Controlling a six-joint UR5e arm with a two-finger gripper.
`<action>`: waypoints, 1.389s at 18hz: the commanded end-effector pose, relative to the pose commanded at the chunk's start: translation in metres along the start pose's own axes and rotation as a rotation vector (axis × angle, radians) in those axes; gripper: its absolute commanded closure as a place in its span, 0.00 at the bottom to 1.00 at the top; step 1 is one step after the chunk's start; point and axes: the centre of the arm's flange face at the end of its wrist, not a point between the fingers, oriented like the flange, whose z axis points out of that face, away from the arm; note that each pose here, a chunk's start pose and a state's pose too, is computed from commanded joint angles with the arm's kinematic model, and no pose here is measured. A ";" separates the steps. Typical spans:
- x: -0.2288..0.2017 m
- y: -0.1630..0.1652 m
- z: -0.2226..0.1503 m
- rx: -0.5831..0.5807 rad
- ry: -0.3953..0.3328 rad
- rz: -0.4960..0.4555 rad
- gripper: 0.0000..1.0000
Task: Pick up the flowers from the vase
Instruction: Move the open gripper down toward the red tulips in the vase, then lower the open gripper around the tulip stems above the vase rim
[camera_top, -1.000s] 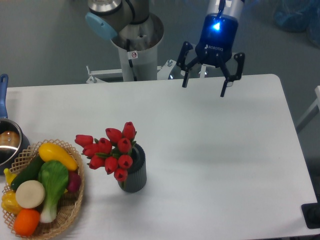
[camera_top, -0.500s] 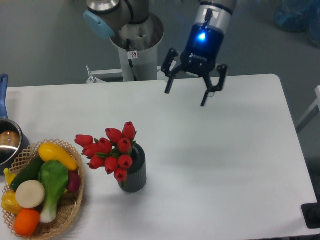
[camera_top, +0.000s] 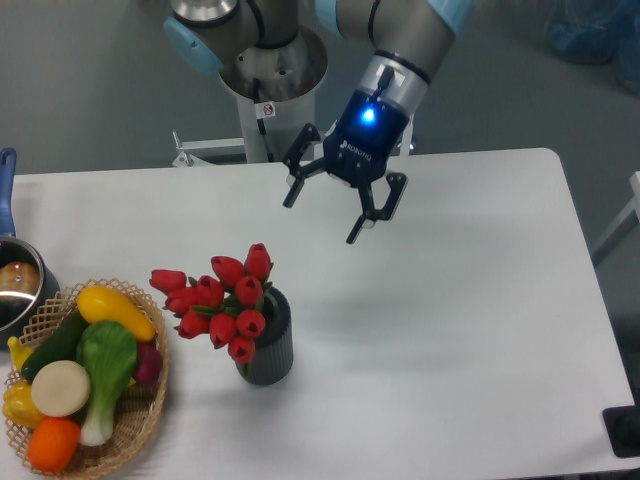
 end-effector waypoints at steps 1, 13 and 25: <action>-0.001 0.002 0.004 -0.002 0.009 -0.005 0.00; 0.000 0.005 0.052 0.012 0.098 0.054 0.00; -0.014 0.001 0.100 0.010 0.156 0.098 0.00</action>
